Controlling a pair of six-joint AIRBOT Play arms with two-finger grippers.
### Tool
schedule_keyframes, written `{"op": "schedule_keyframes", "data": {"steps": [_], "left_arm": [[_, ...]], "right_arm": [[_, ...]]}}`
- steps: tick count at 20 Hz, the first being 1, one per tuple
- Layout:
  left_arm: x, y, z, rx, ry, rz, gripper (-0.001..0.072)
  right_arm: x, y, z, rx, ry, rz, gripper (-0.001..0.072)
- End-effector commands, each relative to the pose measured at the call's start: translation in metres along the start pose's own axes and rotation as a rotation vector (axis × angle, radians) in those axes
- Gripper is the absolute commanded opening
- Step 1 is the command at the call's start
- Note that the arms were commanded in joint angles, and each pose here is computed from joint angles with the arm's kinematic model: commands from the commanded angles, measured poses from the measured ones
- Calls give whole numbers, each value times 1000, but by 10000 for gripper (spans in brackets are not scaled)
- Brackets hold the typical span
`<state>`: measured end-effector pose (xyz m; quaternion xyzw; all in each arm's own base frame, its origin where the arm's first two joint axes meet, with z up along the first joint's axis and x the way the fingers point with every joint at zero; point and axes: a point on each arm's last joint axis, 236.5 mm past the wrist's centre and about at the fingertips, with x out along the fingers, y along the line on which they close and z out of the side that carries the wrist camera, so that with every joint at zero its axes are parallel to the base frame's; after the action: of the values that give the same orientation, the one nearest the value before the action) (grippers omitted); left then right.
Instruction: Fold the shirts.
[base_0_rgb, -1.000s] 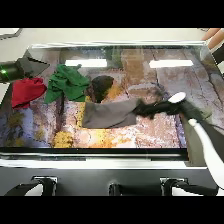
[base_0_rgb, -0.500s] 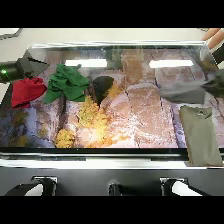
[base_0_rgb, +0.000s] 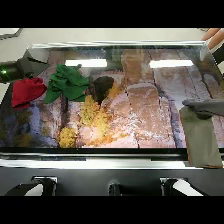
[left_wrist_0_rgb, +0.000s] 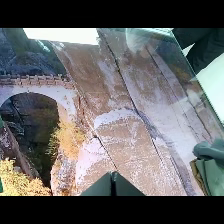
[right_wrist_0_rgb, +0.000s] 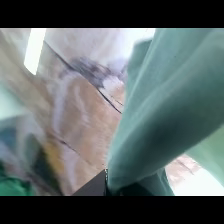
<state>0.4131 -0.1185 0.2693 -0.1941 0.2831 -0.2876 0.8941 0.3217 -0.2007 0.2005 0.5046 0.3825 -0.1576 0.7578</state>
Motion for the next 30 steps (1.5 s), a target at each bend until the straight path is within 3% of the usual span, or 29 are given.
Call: {"op": "schedule_keyframes", "data": {"steps": [1,9,13,20,23,27,30], "left_arm": [[0,1,2,2,-7,4,36],[0,1,2,5,-7,4,36],[0,1,2,28,-7,4,36],[0,1,1,28,-6,3,36],[0,1,1,28,-6,3,36],[0,1,1,27,-6,3,36],[0,1,1,27,-6,3,36]], "right_arm": [[-16,41,8,10,-58,180,44],[-9,75,29,-19,-168,255,44],[-6,60,-5,-34,-26,196,44],[-37,-95,-40,75,112,-429,44],[-23,-120,-60,125,192,-477,44],[-16,-194,-111,193,328,-696,44],[8,-223,-136,213,375,-715,45]]}}
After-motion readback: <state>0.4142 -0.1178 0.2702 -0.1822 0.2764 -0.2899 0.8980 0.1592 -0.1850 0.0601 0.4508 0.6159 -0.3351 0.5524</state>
